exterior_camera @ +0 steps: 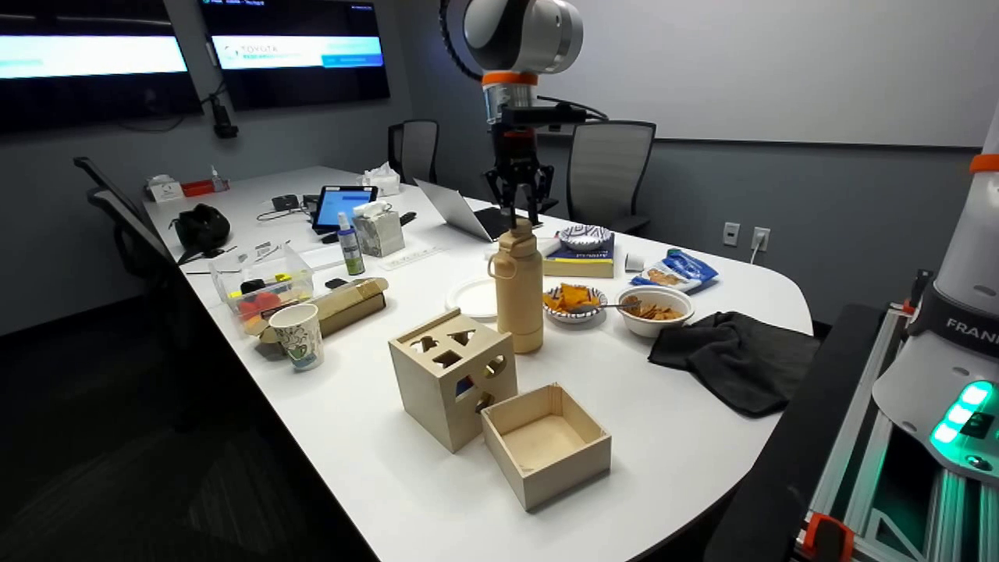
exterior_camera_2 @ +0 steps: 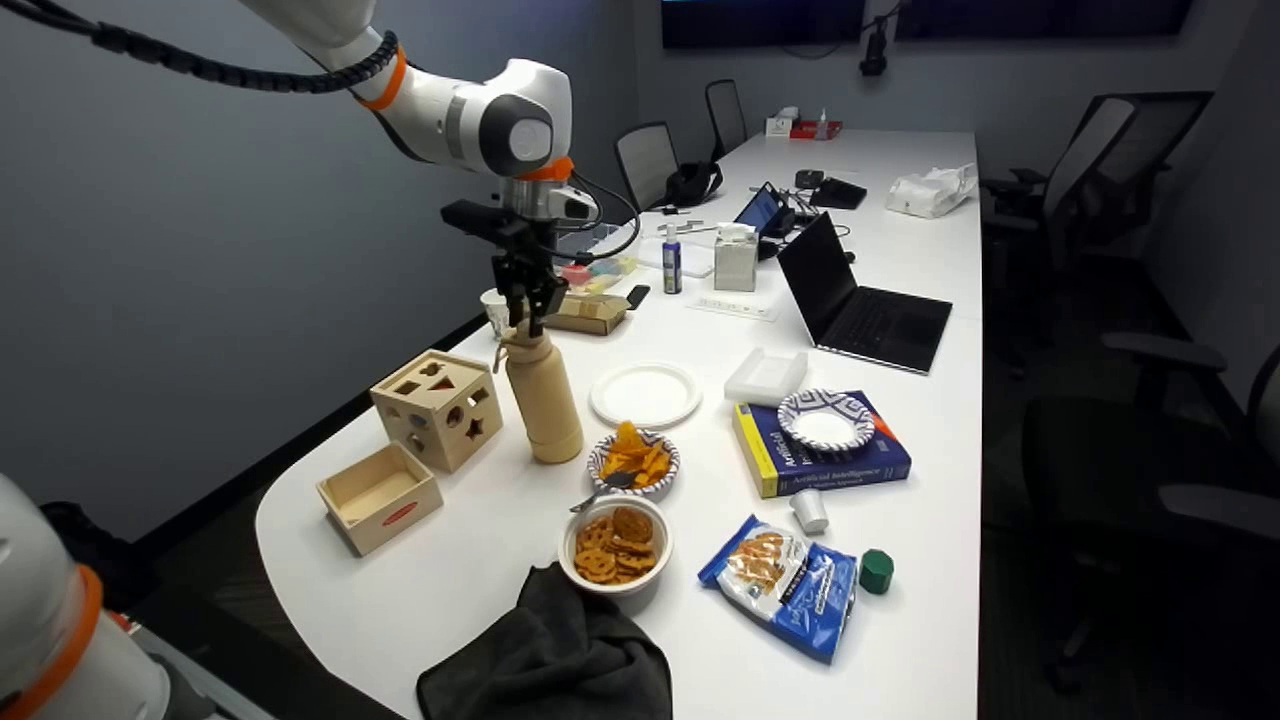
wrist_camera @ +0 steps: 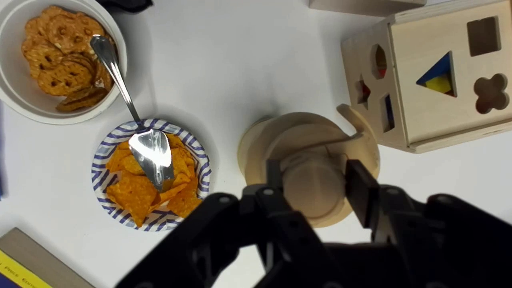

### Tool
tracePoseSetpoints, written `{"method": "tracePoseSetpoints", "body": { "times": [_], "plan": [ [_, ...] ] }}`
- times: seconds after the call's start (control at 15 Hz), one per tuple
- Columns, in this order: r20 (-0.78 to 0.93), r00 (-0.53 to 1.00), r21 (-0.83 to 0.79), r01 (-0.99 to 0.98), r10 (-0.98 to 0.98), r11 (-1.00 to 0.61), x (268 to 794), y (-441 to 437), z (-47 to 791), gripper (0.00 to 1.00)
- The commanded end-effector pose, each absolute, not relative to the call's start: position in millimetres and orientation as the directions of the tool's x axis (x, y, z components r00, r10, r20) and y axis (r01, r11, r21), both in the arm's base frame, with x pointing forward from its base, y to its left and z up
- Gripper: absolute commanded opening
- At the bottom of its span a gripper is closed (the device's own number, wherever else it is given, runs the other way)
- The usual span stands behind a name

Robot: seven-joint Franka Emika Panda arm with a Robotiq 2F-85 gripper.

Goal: Turn the brown bottle to the left

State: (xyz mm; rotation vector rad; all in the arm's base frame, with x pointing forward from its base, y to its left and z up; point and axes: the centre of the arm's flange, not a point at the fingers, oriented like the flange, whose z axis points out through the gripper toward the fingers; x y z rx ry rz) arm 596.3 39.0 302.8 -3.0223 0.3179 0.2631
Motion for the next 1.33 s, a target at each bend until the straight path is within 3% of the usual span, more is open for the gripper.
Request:
{"method": "tracePoseSetpoints", "body": {
  "times": [0.0, 1.27],
  "plan": [
    [-0.224, 0.963, -0.061, -0.166, -0.149, -0.984, 617, 45, 287, 0.19],
    [-0.326, 0.906, -0.115, 0.246, 0.27, -0.963, 646, 59, 270, 0.19]
  ]
}}
